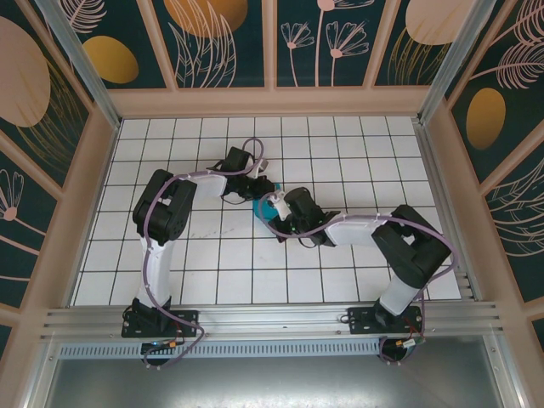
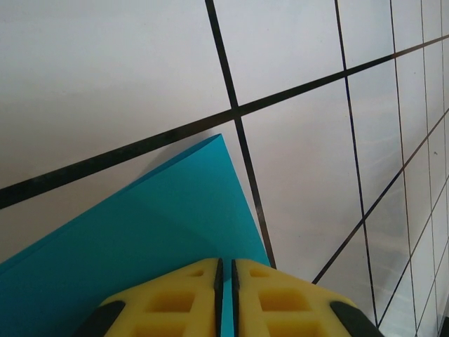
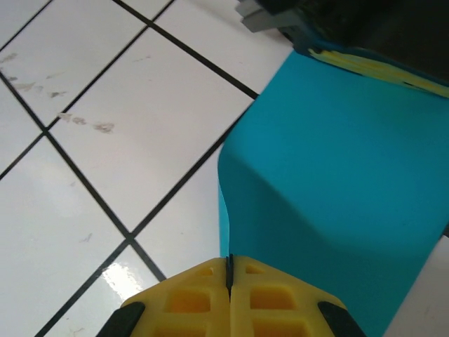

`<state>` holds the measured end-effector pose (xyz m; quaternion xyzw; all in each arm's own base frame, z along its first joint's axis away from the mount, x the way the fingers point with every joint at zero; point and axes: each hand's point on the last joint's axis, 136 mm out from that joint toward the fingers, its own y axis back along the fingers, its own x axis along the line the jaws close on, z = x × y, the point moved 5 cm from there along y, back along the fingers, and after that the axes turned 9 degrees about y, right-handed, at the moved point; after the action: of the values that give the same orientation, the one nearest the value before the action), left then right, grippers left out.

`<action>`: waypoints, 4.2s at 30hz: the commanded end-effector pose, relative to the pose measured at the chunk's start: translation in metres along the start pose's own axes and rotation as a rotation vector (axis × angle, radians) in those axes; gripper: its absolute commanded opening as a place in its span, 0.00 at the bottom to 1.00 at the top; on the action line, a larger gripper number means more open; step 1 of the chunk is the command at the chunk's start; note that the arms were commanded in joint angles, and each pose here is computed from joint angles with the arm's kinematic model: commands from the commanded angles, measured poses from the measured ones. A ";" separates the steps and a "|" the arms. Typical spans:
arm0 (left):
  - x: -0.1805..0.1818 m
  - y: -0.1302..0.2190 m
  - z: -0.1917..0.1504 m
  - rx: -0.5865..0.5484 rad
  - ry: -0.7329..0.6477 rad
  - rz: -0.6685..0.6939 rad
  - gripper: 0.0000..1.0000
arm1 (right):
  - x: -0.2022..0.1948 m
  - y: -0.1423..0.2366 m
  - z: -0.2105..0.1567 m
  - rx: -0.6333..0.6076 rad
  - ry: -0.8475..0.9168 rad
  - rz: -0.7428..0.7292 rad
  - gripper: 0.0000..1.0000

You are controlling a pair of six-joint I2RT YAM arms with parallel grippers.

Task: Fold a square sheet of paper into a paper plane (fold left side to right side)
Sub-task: Third fold the triangle at the center of the table.

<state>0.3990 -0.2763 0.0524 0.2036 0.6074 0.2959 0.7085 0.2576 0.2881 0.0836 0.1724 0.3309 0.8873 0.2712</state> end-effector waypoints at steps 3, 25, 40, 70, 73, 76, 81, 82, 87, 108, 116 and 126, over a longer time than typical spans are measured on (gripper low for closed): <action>0.027 -0.015 -0.016 0.055 0.026 0.082 0.16 | -0.014 -0.007 0.006 0.018 -0.091 -0.010 0.00; 0.025 -0.015 -0.017 0.052 0.022 0.086 0.15 | -0.043 -0.015 0.001 0.064 -0.184 -0.103 0.00; 0.025 -0.016 -0.017 0.051 0.022 0.088 0.14 | -0.048 -0.019 0.000 0.084 -0.189 -0.130 0.00; 0.024 -0.017 -0.017 0.054 0.020 0.080 0.15 | -0.046 -0.028 -0.014 0.146 -0.191 -0.123 0.00; 0.020 -0.014 -0.014 0.043 0.008 0.077 0.18 | -0.042 -0.032 -0.023 0.192 -0.178 -0.126 0.00; 0.012 -0.010 -0.006 0.030 -0.014 0.080 0.21 | -0.037 -0.034 -0.031 0.228 -0.170 -0.117 0.00; 0.004 0.000 0.014 0.001 -0.023 0.075 0.25 | -0.033 -0.036 -0.038 0.262 -0.163 -0.109 0.00; 0.003 0.002 0.019 -0.008 -0.021 0.072 0.26 | -0.033 -0.037 -0.038 0.265 -0.164 -0.107 0.00; -0.004 0.019 0.043 -0.048 -0.032 0.059 0.30 | -0.032 -0.039 -0.039 0.277 -0.165 -0.101 0.00; -0.023 0.066 -0.038 -0.065 -0.023 -0.139 0.15 | -0.030 -0.041 -0.037 0.279 -0.164 -0.092 0.00; -0.013 0.041 -0.056 -0.024 -0.006 -0.087 0.15 | -0.030 -0.041 -0.035 0.287 -0.157 -0.095 0.00; 0.014 0.033 -0.074 -0.003 0.042 -0.013 0.15 | -0.030 -0.042 -0.035 0.293 -0.153 -0.099 0.00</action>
<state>0.3244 -0.2513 0.0575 0.1903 0.6208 0.2868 0.7043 0.3022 0.2874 0.0587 0.2344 0.3793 0.8299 0.3352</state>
